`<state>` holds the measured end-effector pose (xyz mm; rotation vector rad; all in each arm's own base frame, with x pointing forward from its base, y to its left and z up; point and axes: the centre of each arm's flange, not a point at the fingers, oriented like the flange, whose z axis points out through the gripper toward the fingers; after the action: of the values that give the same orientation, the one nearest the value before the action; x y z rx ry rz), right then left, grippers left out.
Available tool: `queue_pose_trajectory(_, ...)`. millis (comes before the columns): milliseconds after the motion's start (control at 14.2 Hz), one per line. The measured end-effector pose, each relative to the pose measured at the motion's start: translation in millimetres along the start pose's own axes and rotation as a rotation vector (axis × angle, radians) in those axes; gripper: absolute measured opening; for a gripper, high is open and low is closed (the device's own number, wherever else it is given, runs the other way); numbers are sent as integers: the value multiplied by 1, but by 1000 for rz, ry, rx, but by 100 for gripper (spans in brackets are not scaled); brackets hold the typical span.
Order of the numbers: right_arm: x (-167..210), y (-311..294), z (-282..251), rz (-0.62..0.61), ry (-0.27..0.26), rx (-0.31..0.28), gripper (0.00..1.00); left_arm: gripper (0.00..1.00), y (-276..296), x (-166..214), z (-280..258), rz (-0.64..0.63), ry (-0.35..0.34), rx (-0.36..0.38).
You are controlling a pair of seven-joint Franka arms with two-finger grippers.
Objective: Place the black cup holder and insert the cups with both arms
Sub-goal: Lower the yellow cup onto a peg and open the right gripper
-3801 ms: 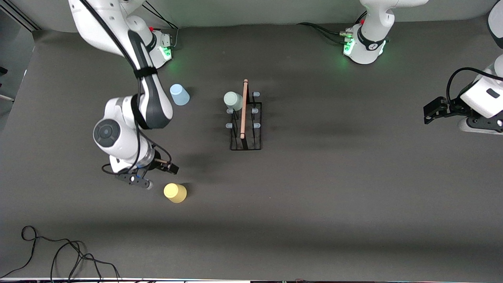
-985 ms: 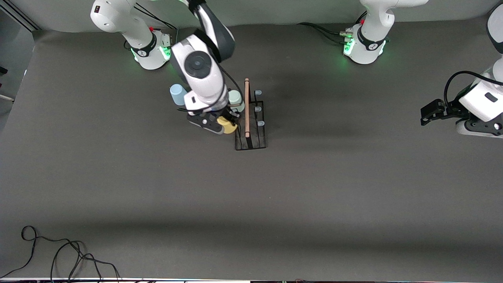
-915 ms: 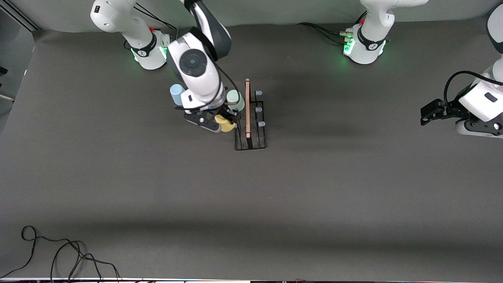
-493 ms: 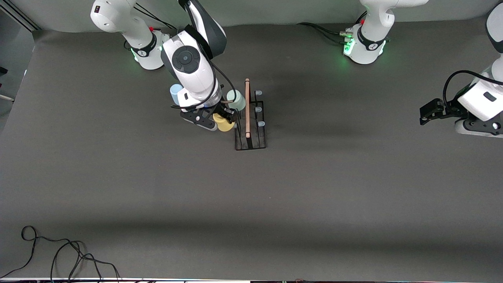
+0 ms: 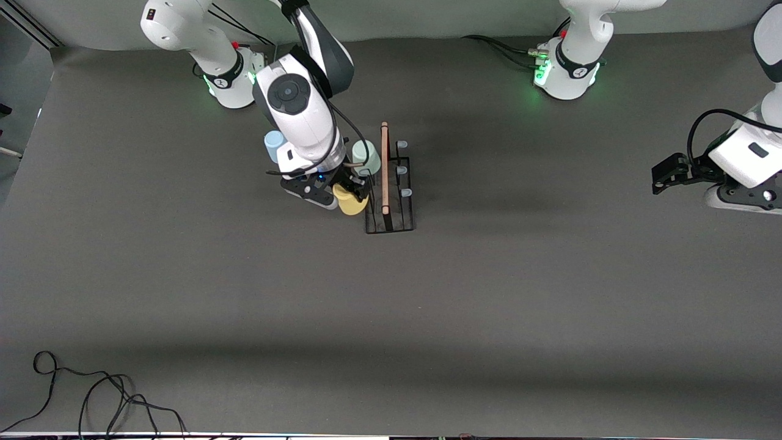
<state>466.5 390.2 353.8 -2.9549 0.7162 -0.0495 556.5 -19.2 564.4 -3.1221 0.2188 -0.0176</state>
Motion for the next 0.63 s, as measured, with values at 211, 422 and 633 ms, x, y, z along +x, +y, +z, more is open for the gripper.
queue_pose_trajectory(211,0,-1,7,2,8,-3,69,100,0,0,0,1,0,2)
queue_pose_trajectory(422,-4,-4,7,5,-2,4,69,100,0,1,1,2,-1,4)
queue_pose_trajectory(633,-10,-6,7,2,-8,8,69,100,0,1,2,2,-3,4)
